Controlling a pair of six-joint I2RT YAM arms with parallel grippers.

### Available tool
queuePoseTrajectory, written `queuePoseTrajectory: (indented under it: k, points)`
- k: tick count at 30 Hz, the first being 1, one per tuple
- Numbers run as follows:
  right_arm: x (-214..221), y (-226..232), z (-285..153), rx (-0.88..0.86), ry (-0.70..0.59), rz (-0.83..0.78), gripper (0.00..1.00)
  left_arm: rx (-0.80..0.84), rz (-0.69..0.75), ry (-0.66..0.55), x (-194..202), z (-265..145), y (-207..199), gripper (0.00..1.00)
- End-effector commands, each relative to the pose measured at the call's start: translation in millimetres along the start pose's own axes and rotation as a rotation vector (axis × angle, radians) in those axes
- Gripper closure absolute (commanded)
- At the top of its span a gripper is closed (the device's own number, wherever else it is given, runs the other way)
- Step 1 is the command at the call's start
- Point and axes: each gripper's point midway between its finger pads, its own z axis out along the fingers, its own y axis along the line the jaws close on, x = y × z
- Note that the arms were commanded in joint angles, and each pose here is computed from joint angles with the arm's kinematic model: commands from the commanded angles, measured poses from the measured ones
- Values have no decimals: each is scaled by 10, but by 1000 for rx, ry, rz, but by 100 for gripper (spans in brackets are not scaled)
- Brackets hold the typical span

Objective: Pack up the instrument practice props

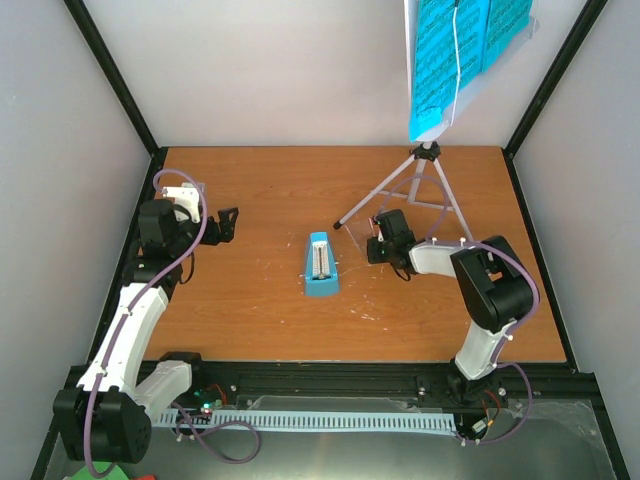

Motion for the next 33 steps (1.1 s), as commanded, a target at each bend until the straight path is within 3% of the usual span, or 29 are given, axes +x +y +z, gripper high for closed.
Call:
queuePoseTrajectory:
  k: [1,4,11,16,20,24,27,33]
  points:
    - [38,-52,25,19,14,1,85,-5,32,-37,-99,-38,1,1]
    - [32,-95,-3,42,1,9,97,-7,30,-37,-96,-35,8,1]
    - [-104,-160,-253,64,-82,59,97,-16,31,-38,-98,-35,24,1]
    - [-351,-184,-808,12,-215,136,97,-17,32,-35,-87,-26,29,1]
    - [-574,1,-1436,-109,-309,101,97,-15,33,-32,-78,-19,28,1]
    - [-568,280,-1898,-262,-278,37,97,40,37,-25,-58,-2,-63,0]
    - [-474,630,-2185,-468,-199,-6,97,116,29,-22,-45,7,-186,1]
    - [-336,1126,-2638,-770,-63,-37,97,427,-60,45,17,-50,-679,5]
